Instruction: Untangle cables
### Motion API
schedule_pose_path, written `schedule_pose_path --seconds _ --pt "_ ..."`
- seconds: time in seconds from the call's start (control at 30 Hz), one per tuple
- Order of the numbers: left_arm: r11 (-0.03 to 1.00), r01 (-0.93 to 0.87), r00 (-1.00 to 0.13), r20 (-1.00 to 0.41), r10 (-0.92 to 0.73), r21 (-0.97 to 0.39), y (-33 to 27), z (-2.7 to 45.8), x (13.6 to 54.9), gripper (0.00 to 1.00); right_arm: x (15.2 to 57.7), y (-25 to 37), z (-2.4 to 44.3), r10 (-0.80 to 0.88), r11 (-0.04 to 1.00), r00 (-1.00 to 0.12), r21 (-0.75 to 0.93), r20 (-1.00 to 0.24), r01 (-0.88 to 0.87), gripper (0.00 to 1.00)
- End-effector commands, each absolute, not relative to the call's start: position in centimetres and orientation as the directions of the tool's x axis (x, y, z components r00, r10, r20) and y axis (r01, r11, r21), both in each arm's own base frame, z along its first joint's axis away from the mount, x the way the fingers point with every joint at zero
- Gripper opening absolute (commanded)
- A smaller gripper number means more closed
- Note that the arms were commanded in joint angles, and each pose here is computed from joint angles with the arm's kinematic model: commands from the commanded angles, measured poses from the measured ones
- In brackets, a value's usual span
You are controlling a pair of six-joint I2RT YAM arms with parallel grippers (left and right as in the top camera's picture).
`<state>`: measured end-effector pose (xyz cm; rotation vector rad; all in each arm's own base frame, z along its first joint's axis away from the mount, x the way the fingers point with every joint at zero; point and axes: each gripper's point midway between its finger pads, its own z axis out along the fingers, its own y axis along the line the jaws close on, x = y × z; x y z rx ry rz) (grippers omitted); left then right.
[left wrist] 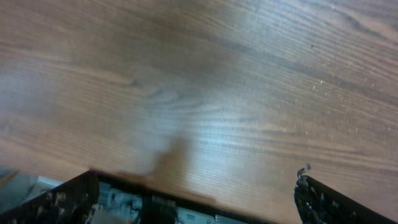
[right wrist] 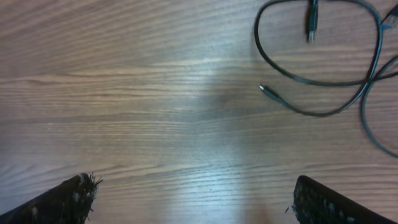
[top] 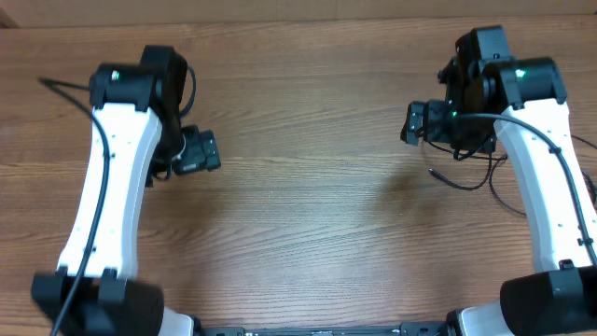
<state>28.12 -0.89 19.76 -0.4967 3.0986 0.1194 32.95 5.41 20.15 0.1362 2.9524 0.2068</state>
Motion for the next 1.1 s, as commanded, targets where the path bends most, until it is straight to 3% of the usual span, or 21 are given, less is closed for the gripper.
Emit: schedule_pose_path --seconds 0.0,0.2,0.47,0.63,1.07 --pt "0.954 -0.297 -0.95 -0.116 -0.29 0.046 -0.6 20.3 26.0 1.0 31.7 4.8 21.4 0.143 0.984 -0.958 0.144 -0.247 0.11 1.0" --pt "0.959 -0.28 -0.895 -0.347 -0.279 -0.048 -0.5 19.9 24.3 1.0 30.4 3.7 22.7 0.17 0.982 -0.875 0.148 -0.453 0.114 1.0" --pt "0.956 -0.223 -0.665 -0.687 -0.292 -0.19 -0.4 22.8 22.7 1.0 27.1 2.4 26.5 0.176 0.983 -0.639 0.169 -0.749 0.074 1.0" --pt "0.955 -0.209 -0.62 -0.727 -0.295 -0.209 -0.3 23.8 21.6 1.0 25.6 2.2 28.1 0.182 0.982 -0.583 0.181 -0.792 0.061 1.0" --pt "0.955 -0.211 -0.626 -0.722 -0.295 -0.207 -0.3 23.6 21.5 1.0 25.3 2.2 26.3 0.175 0.983 -0.649 0.167 -0.741 0.076 1.0"
